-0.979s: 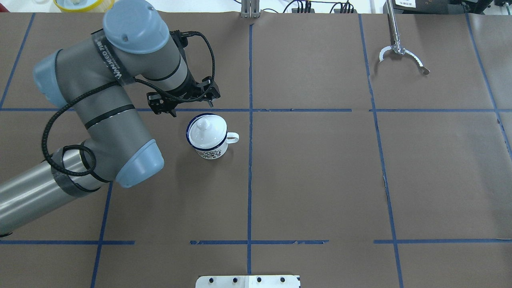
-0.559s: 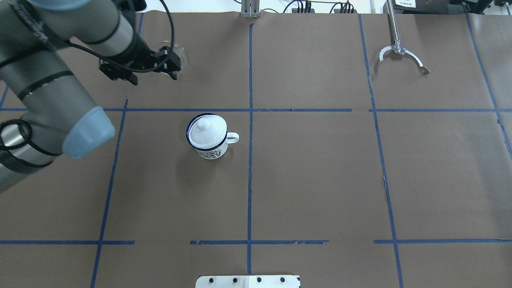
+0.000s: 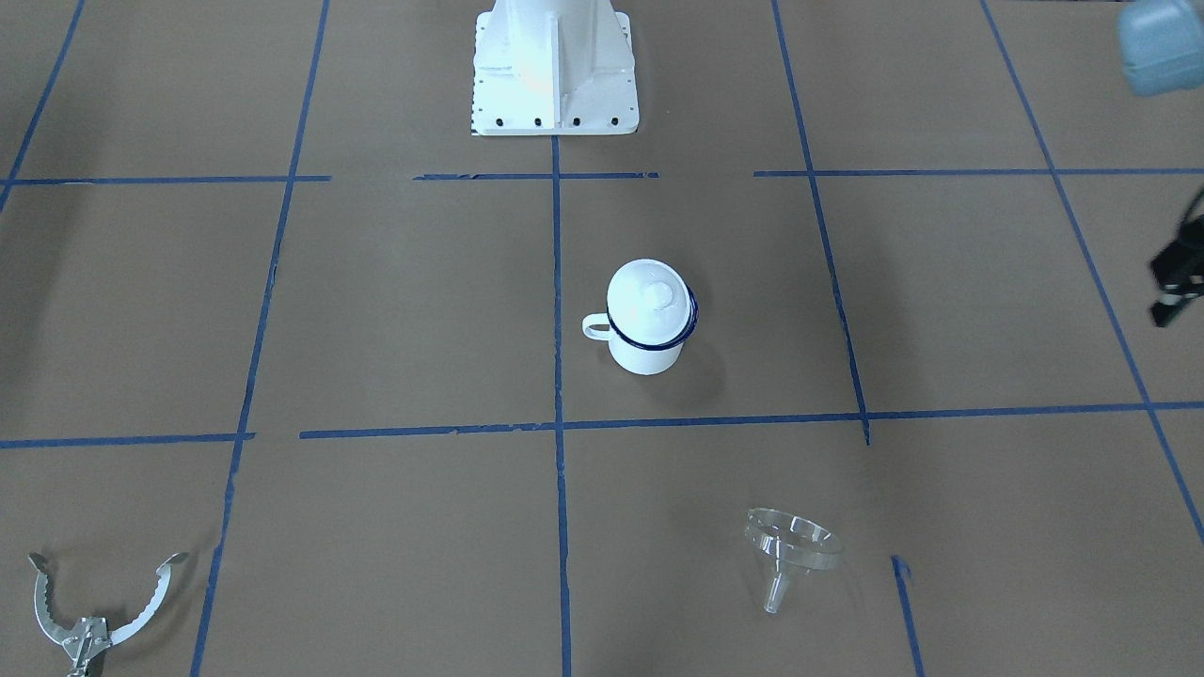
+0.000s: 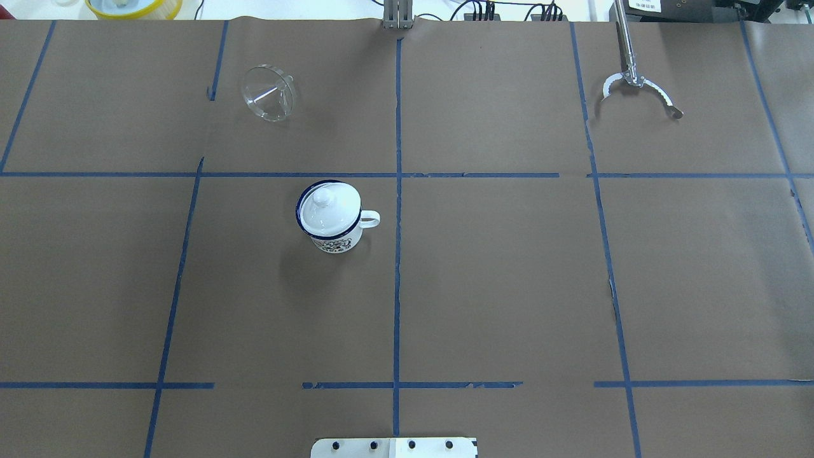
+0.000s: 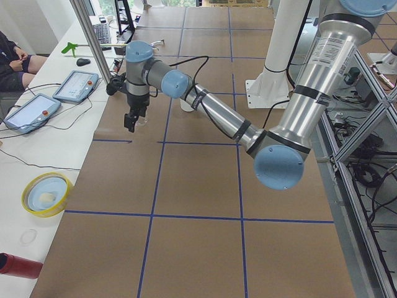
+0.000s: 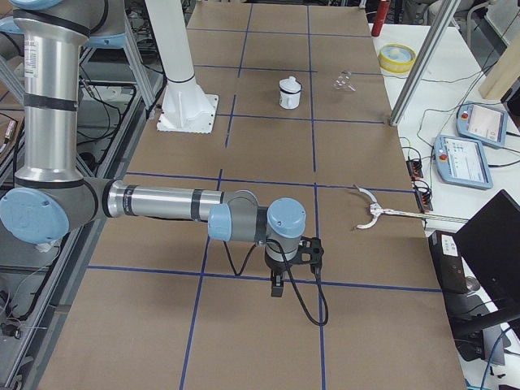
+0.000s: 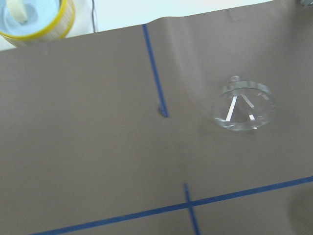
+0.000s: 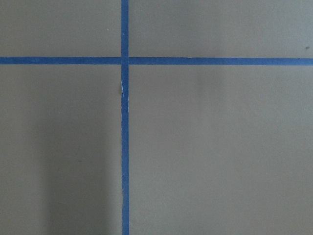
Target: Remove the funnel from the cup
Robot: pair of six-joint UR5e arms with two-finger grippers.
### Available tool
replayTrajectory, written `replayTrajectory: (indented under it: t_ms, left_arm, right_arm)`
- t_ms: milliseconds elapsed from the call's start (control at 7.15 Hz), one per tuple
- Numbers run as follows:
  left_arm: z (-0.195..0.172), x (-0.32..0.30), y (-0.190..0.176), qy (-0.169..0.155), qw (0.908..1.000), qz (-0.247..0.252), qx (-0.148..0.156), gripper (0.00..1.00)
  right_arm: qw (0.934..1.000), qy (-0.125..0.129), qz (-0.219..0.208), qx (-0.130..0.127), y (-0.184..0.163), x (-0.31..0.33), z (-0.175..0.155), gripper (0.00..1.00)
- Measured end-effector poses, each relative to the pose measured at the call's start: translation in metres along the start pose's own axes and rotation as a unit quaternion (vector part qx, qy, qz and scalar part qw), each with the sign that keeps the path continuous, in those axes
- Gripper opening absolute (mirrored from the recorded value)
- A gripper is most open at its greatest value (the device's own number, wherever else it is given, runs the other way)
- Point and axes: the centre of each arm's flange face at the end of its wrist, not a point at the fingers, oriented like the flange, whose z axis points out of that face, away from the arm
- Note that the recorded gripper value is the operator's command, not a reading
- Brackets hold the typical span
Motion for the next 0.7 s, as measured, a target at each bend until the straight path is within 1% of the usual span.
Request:
replayTrajectory:
  t_ms: [140, 280, 420, 559, 699]
  left_arm:
    - [0.009, -0.063, 0.038, 0.003, 0.9996, -0.011, -0.024, 1.00]
    - [0.029, -0.108, 0.088, 0.016, 0.9982, -0.026, -0.051, 1.00]
    - [0.048, -0.139, 0.135, 0.025, 0.9958, -0.047, -0.074, 1.00]
    - [0.061, -0.154, 0.167, 0.029, 0.9932, -0.065, -0.092, 1.00]
    - [0.066, -0.160, 0.181, 0.029, 0.9917, -0.074, -0.100, 1.00]
  right_arm:
    - [1.0000, 0.000, 0.000, 0.000, 0.000, 0.000, 0.000, 1.00]
    - [1.0000, 0.000, 0.000, 0.000, 0.000, 0.000, 0.000, 1.00]
    - [1.0000, 0.000, 0.000, 0.000, 0.000, 0.000, 0.000, 1.00]
    - [1.0000, 0.000, 0.000, 0.000, 0.000, 0.000, 0.000, 1.00]
    - [1.0000, 0.000, 0.000, 0.000, 0.000, 0.000, 0.000, 1.00]
